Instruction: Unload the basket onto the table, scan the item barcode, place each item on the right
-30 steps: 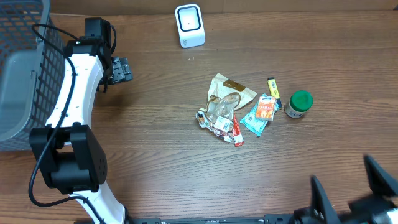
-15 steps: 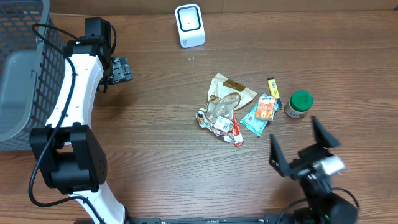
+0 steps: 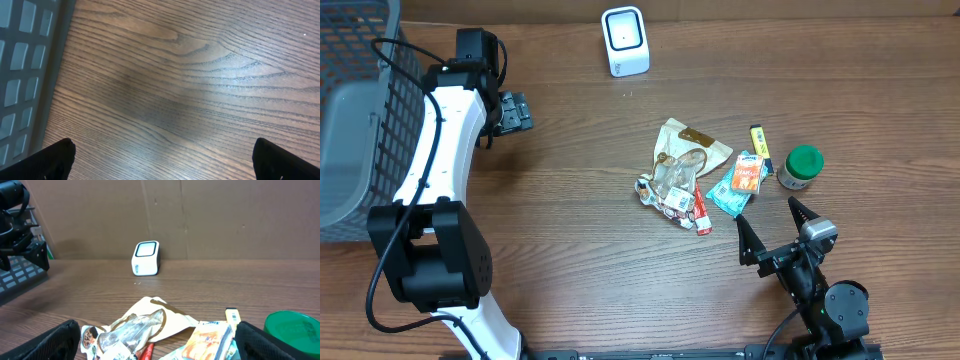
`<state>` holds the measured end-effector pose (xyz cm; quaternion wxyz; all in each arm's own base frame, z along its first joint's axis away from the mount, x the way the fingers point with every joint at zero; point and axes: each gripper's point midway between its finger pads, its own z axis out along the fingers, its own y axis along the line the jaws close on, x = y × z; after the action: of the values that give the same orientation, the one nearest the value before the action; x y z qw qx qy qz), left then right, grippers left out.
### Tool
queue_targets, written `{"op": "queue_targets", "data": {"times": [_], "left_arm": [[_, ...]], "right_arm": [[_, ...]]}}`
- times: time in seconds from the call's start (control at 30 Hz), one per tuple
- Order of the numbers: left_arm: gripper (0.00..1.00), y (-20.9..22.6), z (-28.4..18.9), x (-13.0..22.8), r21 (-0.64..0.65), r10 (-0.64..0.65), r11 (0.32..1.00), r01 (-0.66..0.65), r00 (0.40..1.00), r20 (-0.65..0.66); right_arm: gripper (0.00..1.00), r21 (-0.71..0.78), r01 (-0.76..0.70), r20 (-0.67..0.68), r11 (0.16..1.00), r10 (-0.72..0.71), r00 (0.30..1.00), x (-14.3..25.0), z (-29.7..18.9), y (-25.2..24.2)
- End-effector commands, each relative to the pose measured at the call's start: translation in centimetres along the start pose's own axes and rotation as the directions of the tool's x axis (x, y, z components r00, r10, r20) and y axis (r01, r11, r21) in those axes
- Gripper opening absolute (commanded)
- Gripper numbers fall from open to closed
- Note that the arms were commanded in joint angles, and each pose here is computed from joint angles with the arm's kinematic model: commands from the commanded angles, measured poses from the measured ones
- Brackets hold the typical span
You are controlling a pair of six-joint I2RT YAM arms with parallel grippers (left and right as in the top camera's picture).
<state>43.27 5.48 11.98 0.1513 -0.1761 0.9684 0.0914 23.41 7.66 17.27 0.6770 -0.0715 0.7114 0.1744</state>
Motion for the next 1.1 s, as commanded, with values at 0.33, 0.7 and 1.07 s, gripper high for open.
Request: {"op": "queue_targets", "data": {"times": [0.33, 0.7, 1.07], "left_arm": [[1.0, -0.4, -0.5, -0.5, -0.004, 0.004, 1.0, -0.003, 1.0, 0.023], [1.0, -0.4, -0.5, -0.6, -0.004, 0.003, 1.0, -0.003, 1.0, 0.023], [1.0, -0.6, -5.6, -1.5, 0.04, -0.004, 0.999, -0.002, 0.99, 0.138]], "right_arm": [[1.0, 0.018, -0.011, 0.003, 1.0, 0.011, 1.0, 0.2, 0.0, -0.4], [1.0, 0.018, -0.011, 0.003, 1.0, 0.011, 1.0, 0.2, 0.0, -0.4], [1.0, 0.018, -0.011, 0.003, 1.0, 0.011, 1.0, 0.2, 0.0, -0.4]]}}
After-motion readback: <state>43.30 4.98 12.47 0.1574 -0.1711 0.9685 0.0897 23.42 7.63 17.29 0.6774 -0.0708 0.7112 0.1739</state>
